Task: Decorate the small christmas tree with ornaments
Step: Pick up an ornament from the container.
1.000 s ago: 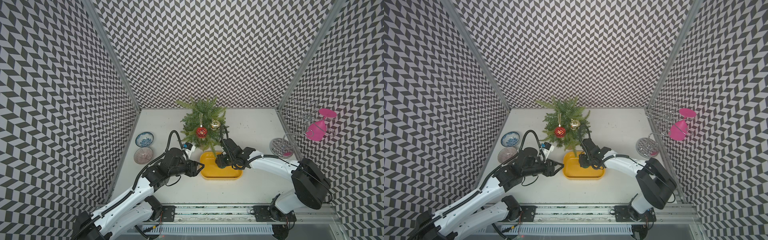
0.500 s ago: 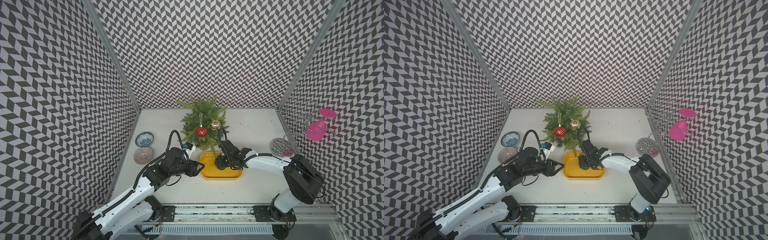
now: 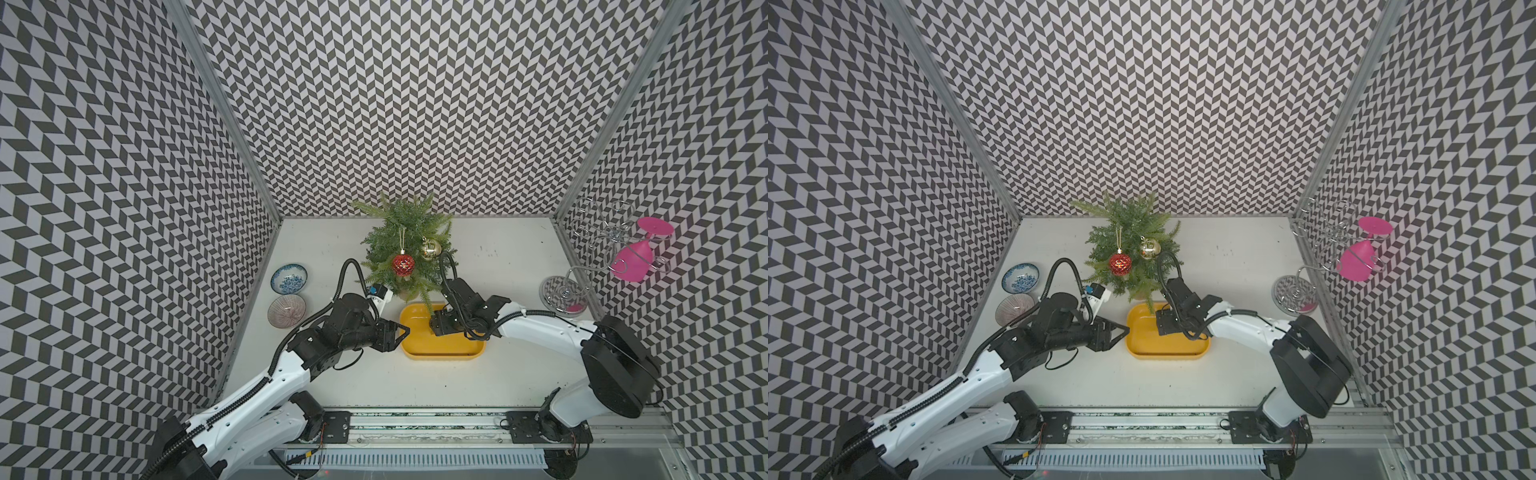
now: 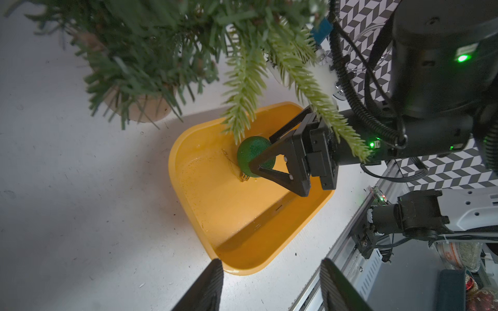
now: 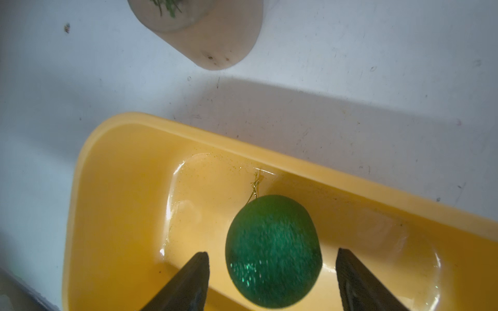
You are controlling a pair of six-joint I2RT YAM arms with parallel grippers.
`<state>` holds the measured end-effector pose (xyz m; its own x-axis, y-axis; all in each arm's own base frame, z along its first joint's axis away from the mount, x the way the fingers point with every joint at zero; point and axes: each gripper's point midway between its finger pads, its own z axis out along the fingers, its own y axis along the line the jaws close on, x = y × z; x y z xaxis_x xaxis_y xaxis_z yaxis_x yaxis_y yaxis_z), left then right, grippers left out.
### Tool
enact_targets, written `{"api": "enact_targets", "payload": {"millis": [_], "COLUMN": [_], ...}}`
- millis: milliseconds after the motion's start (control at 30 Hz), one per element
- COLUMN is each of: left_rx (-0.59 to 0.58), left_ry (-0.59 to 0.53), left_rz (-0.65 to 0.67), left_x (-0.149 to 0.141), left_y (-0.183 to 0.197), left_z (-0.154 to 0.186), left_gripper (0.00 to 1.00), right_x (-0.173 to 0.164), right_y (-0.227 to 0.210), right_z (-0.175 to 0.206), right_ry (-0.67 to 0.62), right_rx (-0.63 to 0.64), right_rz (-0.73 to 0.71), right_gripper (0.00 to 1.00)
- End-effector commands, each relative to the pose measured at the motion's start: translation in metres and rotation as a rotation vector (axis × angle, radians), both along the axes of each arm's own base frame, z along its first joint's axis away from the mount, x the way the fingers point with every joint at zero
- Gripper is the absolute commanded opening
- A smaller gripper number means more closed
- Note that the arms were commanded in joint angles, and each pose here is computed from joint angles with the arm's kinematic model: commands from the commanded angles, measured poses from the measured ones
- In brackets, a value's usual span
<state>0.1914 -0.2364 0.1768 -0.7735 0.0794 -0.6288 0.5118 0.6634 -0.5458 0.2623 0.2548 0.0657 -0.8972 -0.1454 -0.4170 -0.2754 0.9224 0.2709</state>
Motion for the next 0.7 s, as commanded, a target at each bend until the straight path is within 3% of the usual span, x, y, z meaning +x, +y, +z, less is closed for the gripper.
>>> {"api": "enact_targets", "payload": {"millis": [0,667], "left_rx": [-0.012,-0.007], "left_ry": [-0.044,-0.043], "left_rz": [-0.006,0.008], "left_x": [0.006,0.005], "left_y": [-0.004,0.000], "left_z": [0.014,0.013], "left_gripper": [0.59,0.59], "right_x": [0.002,0.024], "right_y": [-0.004,0.020], "right_z": [0.000,-0.009], "right_ry": [-0.024,-0.045], "right_rx": [0.001,0.052], "right_rz": [-0.010,-0.019], "right_gripper": [0.76,0.75]}}
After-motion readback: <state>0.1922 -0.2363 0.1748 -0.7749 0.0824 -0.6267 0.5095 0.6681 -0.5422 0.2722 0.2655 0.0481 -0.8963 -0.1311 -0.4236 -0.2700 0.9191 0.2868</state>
